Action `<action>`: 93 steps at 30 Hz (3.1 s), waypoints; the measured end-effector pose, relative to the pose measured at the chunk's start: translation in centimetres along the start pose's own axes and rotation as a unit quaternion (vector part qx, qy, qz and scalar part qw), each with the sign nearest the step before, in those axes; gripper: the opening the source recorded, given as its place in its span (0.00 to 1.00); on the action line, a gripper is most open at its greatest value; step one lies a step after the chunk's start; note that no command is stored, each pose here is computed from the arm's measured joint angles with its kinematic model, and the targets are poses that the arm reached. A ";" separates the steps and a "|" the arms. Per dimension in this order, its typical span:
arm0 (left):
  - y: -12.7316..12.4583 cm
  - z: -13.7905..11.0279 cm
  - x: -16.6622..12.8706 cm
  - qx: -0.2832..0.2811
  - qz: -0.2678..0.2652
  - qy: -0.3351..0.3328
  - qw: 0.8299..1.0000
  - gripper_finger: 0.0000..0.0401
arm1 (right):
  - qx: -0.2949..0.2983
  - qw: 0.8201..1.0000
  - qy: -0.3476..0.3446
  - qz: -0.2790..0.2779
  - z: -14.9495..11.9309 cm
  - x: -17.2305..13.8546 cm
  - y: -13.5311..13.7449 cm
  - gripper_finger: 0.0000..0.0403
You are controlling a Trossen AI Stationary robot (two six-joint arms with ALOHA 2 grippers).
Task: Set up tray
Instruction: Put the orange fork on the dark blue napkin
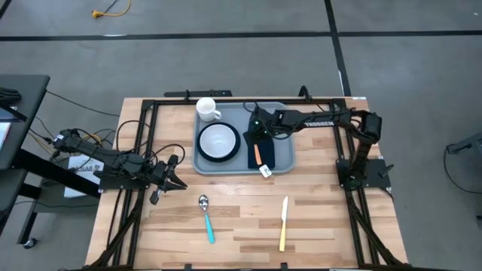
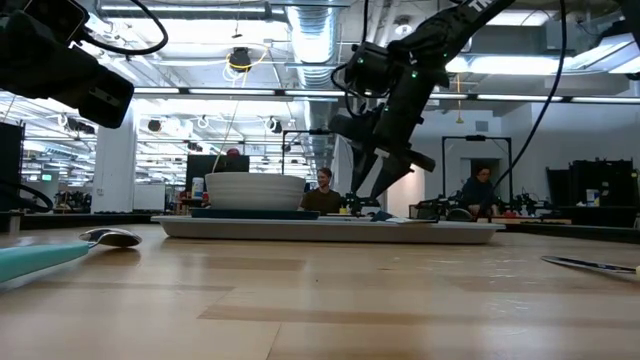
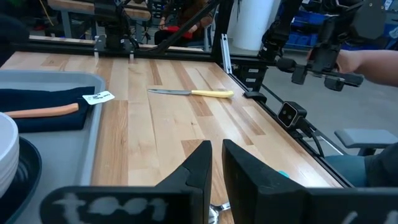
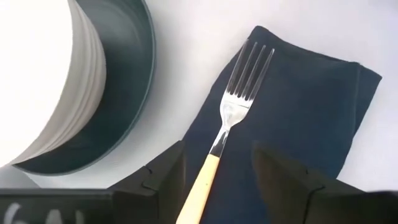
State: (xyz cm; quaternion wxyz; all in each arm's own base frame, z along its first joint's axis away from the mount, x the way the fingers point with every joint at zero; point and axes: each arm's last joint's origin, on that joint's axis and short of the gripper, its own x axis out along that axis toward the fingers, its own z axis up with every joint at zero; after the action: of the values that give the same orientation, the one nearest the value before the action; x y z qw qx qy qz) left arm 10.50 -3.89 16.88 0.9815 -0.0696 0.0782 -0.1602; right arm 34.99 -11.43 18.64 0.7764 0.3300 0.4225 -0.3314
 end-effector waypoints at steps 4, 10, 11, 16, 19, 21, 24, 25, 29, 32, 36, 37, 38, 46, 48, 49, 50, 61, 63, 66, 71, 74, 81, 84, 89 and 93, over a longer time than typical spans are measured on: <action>0.0 0.0 0.0 0.000 0.000 0.000 1.000 0.06 | -0.008 1.000 -0.010 -0.009 -0.3 -0.1 0.4 0.41; 0.0 0.0 0.0 0.000 0.000 0.000 1.000 0.06 | -0.013 1.000 -0.016 -0.006 -0.4 -0.1 0.8 0.41; 0.0 0.0 0.0 -0.001 0.000 0.000 1.000 0.06 | -0.013 1.000 -0.018 -0.008 -0.5 -0.1 0.8 0.41; 0.0 0.0 0.0 -0.001 0.000 0.000 1.000 0.06 | -0.009 0.999 -0.032 -0.021 -1.1 -0.2 1.5 0.41; 0.0 0.0 0.0 -0.001 0.000 0.000 1.000 0.06 | -0.017 0.998 -0.047 -0.035 -1.6 -0.4 2.1 0.41; 0.0 0.0 0.0 -0.001 0.000 0.000 1.000 0.06 | -0.015 0.998 -0.050 -0.036 -1.8 -0.4 2.4 0.41; 0.0 0.0 0.0 -0.001 -0.001 0.000 1.000 0.06 | -0.013 0.998 -0.053 -0.035 -2.0 -0.4 2.5 0.41; 0.0 0.0 0.0 -0.002 -0.001 0.000 1.000 0.06 | -0.013 0.998 -0.056 -0.032 -2.2 -0.2 2.5 0.41; 0.0 0.0 0.0 -0.003 0.000 0.000 1.000 0.06 | -0.009 0.998 -0.065 -0.020 -3.4 0.5 2.6 0.40; 0.0 0.0 0.0 -0.003 -0.001 0.000 1.000 0.06 | -0.008 0.998 -0.065 -0.020 -4.5 1.1 2.4 0.40; 0.0 0.0 0.0 -0.003 -0.001 0.000 1.000 0.06 | -0.011 0.996 -0.078 -0.037 -5.3 1.3 2.3 0.40; 0.0 0.0 0.0 -0.003 -0.001 0.000 1.000 0.06 | -0.012 0.996 -0.077 -0.038 -5.3 1.3 2.3 0.40; 0.0 0.0 0.0 -0.003 -0.001 0.000 1.000 0.06 | -0.011 0.996 -0.077 -0.036 -5.3 1.3 2.3 0.40; 0.0 0.0 0.0 -0.003 -0.001 0.000 1.000 0.06 | -0.012 0.996 -0.077 -0.038 -5.3 2.7 2.1 0.40; 0.0 0.0 0.0 -0.003 -0.001 0.000 1.000 0.06 | -0.009 0.996 -0.087 -0.027 -5.0 3.7 2.4 0.40; 0.0 0.0 0.0 -0.003 -0.002 0.000 1.000 0.06 | -0.012 0.996 -0.074 -0.039 -5.2 4.1 1.9 0.40; 0.0 0.0 0.0 -0.005 -0.001 0.000 1.000 0.06 | -0.016 0.997 -0.063 -0.051 -5.5 4.4 1.6 0.40; 0.0 -0.1 0.0 -0.006 0.004 0.003 1.000 0.06 | -0.009 0.996 -0.081 -0.042 -4.5 5.3 1.1 0.40; 0.0 -0.1 0.0 -0.006 0.003 0.003 1.000 0.06 | -0.007 0.996 -0.081 -0.043 -4.4 5.3 1.0 0.40; 0.0 -0.1 0.0 -0.006 0.003 0.003 1.000 0.06 | -0.006 0.996 -0.081 -0.043 -4.3 5.3 0.9 0.40; 0.0 -0.1 0.0 -0.006 0.003 0.003 1.000 0.06 | 0.006 0.996 -0.080 -0.047 -4.1 5.4 0.7 0.40; 0.0 -0.1 0.0 -0.006 0.004 0.003 1.000 0.06 | 0.008 0.996 -0.078 -0.049 -4.0 5.4 0.5 0.39; 0.0 -0.1 0.0 -0.006 0.004 0.003 1.000 0.06 | 0.015 0.996 -0.077 -0.051 -4.0 5.4 0.4 0.25; 0.0 -0.1 0.0 -0.006 0.004 0.003 1.000 0.06 | 0.014 0.996 -0.075 -0.049 -4.0 5.4 0.4 0.18; 0.0 -0.1 0.0 -0.006 0.004 0.003 1.000 0.06 | 0.014 0.996 -0.071 -0.044 -4.0 5.4 0.4 0.08; 0.0 -0.1 0.0 -0.006 0.004 0.003 1.000 0.06 | 0.015 0.996 -0.075 -0.041 -3.9 5.3 0.5 0.01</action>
State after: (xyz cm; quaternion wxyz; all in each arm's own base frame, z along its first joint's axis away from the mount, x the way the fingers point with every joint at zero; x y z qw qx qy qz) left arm 10.50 -3.87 16.80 0.9814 -0.0749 0.0828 -0.1561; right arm 35.96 -9.34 12.47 0.7868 0.2983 0.3708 -0.3932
